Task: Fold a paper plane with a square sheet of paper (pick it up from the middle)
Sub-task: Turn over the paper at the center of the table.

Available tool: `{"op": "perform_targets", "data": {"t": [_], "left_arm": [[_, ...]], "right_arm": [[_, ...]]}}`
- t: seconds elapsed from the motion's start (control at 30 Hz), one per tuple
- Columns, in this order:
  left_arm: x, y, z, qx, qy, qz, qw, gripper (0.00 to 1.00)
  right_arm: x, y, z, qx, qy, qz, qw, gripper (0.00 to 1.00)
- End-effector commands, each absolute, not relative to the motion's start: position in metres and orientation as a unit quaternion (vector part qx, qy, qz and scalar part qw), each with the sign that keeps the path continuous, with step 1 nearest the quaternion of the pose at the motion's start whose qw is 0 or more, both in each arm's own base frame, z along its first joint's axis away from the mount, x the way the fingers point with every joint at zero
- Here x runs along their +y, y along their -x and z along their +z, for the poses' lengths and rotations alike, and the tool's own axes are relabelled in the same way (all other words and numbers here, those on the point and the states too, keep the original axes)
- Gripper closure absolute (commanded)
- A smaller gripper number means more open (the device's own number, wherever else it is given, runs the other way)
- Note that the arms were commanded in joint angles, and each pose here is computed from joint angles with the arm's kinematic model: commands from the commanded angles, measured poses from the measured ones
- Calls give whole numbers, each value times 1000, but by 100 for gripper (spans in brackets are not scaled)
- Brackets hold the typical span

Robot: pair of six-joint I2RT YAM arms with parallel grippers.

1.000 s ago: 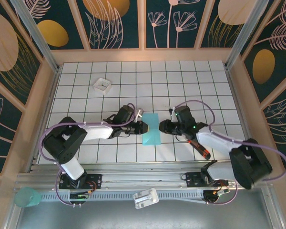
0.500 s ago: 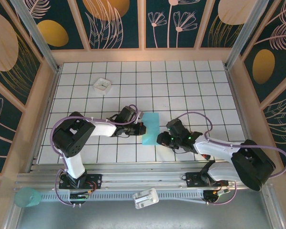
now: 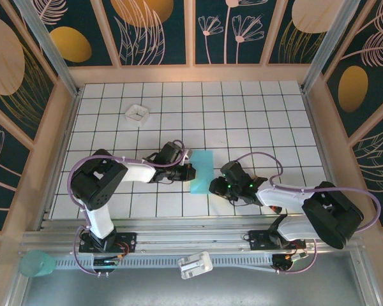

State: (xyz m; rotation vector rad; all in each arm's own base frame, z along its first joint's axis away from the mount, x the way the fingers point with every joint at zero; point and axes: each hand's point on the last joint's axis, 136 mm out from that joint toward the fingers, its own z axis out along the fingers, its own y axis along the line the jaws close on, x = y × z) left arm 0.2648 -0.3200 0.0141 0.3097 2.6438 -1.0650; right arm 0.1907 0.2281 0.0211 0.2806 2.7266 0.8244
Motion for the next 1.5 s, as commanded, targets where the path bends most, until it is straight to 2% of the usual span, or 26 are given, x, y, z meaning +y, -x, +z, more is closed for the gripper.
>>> {"op": "perform_targets", "data": {"t": [0.0, 0.33, 0.67, 1.47], "left_arm": [[-308, -251, -13, 928, -108, -342, 105, 100], [-308, -251, -12, 928, -111, -340, 105, 100], [-308, -250, -13, 928, -111, -341, 102, 100], [-309, -248, -12, 928, -115, -342, 97, 100]], "right_arm": [[251, -195, 29, 927, -85, 335, 147, 64], [256, -197, 33, 920, -79, 354, 148, 68], [254, -200, 34, 916, -77, 359, 159, 68], [260, -227, 55, 875, 1, 426, 231, 55]]}}
